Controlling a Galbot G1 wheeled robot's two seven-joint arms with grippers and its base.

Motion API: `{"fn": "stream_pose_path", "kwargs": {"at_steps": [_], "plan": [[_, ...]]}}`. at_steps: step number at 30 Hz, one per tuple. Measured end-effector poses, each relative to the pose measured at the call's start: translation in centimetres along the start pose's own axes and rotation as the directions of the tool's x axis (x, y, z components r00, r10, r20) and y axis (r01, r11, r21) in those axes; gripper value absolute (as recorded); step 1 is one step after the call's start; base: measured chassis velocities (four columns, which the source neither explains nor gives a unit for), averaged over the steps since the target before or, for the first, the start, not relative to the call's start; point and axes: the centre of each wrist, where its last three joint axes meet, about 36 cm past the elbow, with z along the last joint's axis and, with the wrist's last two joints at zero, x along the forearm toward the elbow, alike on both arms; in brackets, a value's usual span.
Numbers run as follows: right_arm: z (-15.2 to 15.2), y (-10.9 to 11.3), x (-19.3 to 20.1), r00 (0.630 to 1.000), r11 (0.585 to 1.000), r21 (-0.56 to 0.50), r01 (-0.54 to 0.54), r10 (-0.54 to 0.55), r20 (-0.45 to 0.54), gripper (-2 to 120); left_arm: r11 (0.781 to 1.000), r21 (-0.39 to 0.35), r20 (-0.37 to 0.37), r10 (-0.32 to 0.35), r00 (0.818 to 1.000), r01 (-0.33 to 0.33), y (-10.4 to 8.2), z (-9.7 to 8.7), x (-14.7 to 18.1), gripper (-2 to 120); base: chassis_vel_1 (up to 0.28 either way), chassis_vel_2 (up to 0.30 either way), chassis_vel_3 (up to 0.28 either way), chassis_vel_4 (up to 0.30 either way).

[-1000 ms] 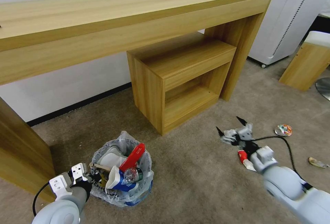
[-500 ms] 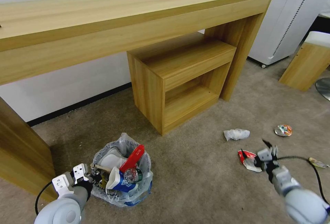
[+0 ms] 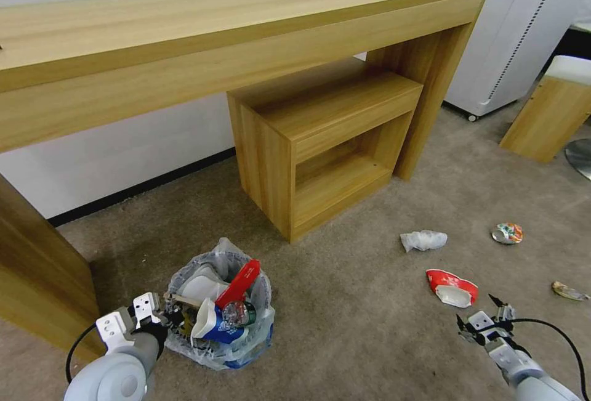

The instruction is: Pick up the trash bin and place the garbage on the floor into it.

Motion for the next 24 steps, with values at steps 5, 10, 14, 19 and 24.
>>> {"fn": "stream_pose_path", "kwargs": {"at_steps": [5,10,14,19,24], "plan": [[0.8,0.8,-1.3,1.000,1.000,0.001,-0.001,0.001,-0.009,100,1.000,0.001,-0.001,0.000,1.000,0.000,0.1,0.1,0.0,0,0.000,0.000,0.000,0.000],[1.3,0.9,-2.9,1.000,1.000,0.000,-0.012,0.012,-0.008,100,1.000,0.003,-0.001,-0.001,1.000,0.001,0.1,0.2,0.0,0,0.000,0.000,0.000,0.000],[1.6,0.6,-5.4,0.999,0.999,0.001,-0.042,0.042,-0.008,100,1.000,0.003,-0.001,-0.003,1.000,0.003,0.2,0.2,0.0,0,0.000,0.000,0.000,0.000],[2.1,-0.9,-8.4,0.996,0.996,-0.003,-0.090,0.090,-0.023,100,1.000,0.005,0.000,-0.005,1.000,0.005,0.3,0.3,0.0,0,0.000,0.000,0.000,0.000],[2.3,-1.1,-10.3,0.993,0.994,-0.012,-0.111,0.111,-0.028,100,1.000,0.006,0.001,-0.003,1.000,0.003,0.3,0.4,0.0,0,0.000,0.000,0.000,0.000]]}}
